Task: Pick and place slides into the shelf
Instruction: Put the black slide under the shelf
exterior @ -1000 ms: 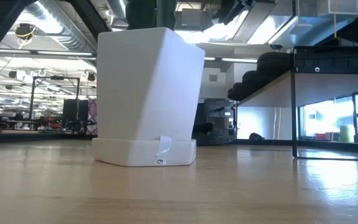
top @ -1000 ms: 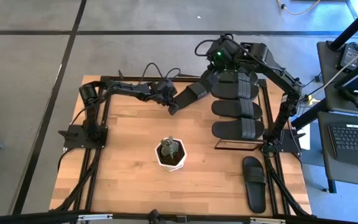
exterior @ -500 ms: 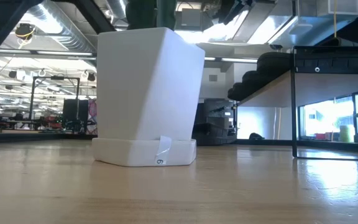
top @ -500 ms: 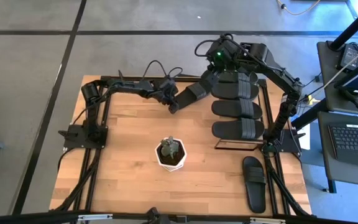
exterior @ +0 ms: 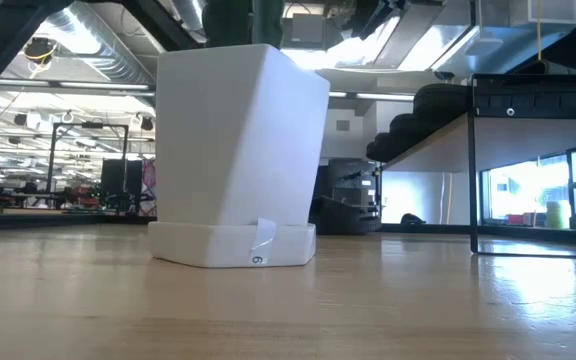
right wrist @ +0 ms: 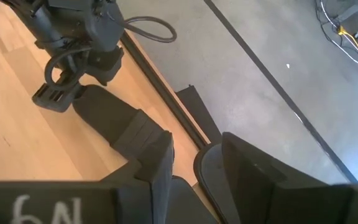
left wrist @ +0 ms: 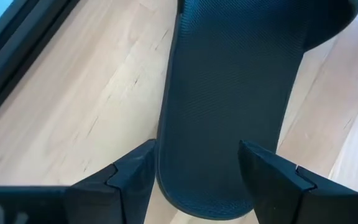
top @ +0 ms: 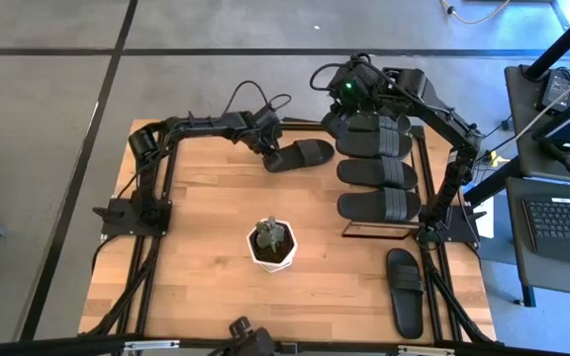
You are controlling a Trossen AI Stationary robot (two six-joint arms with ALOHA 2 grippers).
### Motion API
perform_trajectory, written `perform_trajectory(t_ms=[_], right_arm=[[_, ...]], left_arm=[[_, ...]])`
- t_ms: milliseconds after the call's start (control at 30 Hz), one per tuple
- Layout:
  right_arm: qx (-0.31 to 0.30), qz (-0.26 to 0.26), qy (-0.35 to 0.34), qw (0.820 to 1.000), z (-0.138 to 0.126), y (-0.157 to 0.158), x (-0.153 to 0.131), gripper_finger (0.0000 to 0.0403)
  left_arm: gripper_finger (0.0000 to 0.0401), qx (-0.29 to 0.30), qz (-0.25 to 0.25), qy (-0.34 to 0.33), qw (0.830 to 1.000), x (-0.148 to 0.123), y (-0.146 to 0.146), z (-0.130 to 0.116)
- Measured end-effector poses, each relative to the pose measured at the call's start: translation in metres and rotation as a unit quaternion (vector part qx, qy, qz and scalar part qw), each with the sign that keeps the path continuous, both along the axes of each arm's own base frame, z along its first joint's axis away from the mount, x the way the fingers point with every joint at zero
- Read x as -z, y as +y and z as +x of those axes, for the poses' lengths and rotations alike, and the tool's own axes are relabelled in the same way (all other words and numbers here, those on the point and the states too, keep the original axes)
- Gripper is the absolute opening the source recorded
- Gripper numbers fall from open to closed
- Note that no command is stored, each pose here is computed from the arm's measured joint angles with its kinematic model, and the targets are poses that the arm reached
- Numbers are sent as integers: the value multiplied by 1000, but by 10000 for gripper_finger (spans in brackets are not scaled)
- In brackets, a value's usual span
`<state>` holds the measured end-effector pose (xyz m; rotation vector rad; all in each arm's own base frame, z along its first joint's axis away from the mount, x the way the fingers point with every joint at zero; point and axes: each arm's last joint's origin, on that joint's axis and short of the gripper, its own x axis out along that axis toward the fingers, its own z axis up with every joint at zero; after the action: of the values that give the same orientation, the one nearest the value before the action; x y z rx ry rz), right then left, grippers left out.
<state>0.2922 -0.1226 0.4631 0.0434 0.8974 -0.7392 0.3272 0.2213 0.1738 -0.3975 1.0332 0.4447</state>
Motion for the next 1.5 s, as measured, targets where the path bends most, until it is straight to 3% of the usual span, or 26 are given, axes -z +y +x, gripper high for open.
perform_trajectory(t_ms=[267, 433, 600, 933, 1167, 1500], right_arm=[[-10, -5, 8, 1000, 0, 0, 0, 139], [-16, -8, 20, 1000, -1, -1, 1, 139], [-17, -8, 20, 1000, -1, 0, 1, 139], [-17, -8, 20, 1000, -1, -1, 1, 139], [-17, -8, 20, 1000, -1, 0, 1, 139], [-16, -3, 28, 999, -2, 0, 2, 139]], left_arm=[[218, 21, -12, 6, 1000, -10, 2, -11], [218, 25, -9, 79, 997, -22, -5, -30], [218, 34, -47, 138, 989, -25, -18, -42], [218, 54, -24, 111, 992, -13, -25, -32], [218, 57, -40, 132, 989, 14, -21, -25], [218, 12, -22, 77, 997, 23, -12, -11]])
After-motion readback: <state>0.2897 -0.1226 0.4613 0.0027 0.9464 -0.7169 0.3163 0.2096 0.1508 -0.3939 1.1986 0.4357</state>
